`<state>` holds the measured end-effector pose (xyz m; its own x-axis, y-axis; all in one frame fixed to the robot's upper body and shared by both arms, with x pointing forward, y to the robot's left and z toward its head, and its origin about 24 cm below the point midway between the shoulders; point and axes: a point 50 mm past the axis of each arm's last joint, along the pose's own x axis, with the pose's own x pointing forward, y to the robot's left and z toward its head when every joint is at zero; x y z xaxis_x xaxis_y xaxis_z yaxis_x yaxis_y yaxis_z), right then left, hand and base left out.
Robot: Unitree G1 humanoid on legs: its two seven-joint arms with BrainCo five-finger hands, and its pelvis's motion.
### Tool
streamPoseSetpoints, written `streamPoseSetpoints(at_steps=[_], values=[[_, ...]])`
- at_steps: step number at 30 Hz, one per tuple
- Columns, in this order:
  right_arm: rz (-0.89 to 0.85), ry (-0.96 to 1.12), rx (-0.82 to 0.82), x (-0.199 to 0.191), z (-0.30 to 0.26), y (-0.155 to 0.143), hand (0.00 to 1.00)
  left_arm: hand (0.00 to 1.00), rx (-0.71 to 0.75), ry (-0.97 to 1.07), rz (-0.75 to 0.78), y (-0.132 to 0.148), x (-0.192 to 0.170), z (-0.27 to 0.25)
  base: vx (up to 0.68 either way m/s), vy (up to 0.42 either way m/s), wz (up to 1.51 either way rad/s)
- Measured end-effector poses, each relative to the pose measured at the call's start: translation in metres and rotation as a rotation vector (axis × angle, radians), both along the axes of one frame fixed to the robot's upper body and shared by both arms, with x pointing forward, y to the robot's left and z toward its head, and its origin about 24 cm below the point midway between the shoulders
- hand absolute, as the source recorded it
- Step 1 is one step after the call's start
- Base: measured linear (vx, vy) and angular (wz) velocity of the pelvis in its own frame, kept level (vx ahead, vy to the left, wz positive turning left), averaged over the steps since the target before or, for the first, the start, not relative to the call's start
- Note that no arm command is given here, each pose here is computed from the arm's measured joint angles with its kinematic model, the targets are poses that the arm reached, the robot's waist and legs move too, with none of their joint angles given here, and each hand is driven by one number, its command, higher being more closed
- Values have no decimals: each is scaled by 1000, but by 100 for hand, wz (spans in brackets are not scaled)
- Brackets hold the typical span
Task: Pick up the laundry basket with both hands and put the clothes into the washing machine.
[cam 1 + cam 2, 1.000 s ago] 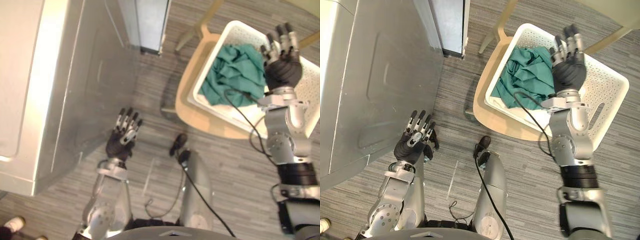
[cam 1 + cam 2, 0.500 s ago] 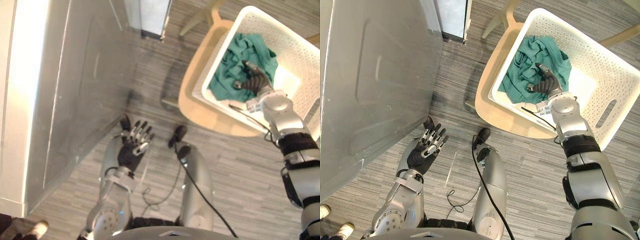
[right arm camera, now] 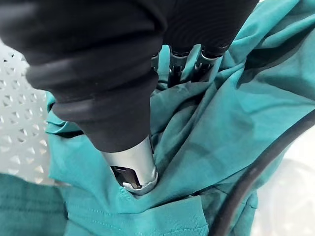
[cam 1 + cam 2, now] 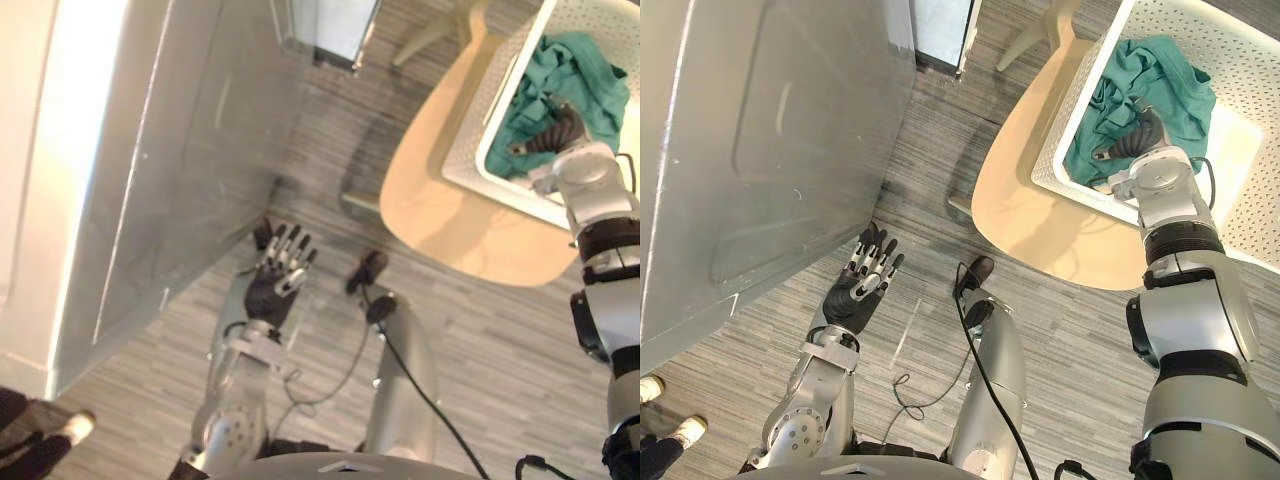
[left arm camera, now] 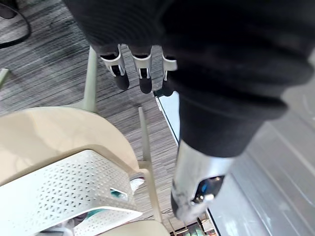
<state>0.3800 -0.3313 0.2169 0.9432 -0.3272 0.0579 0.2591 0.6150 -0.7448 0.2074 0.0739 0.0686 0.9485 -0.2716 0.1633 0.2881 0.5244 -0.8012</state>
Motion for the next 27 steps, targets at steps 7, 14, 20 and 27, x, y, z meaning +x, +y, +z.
streamPoseSetpoints(at_steps=[7, 14, 20, 27], values=[[8, 44, 34, 6, -14, 12, 100, 0, 5, -11, 51, 9, 4, 3, 9, -48, -4], [58, -45, 244, 13, -8, 27, 100, 0, -11, 7, 108, 16, 7, 4, 12, -59, -9], [123, -120, 492, 17, -12, 42, 100, 0, -27, 11, 112, 16, 7, 4, 16, -50, -9], [248, -245, 893, 19, -15, 68, 100, 0, -61, 19, 151, 27, 9, 3, 32, -47, -4]])
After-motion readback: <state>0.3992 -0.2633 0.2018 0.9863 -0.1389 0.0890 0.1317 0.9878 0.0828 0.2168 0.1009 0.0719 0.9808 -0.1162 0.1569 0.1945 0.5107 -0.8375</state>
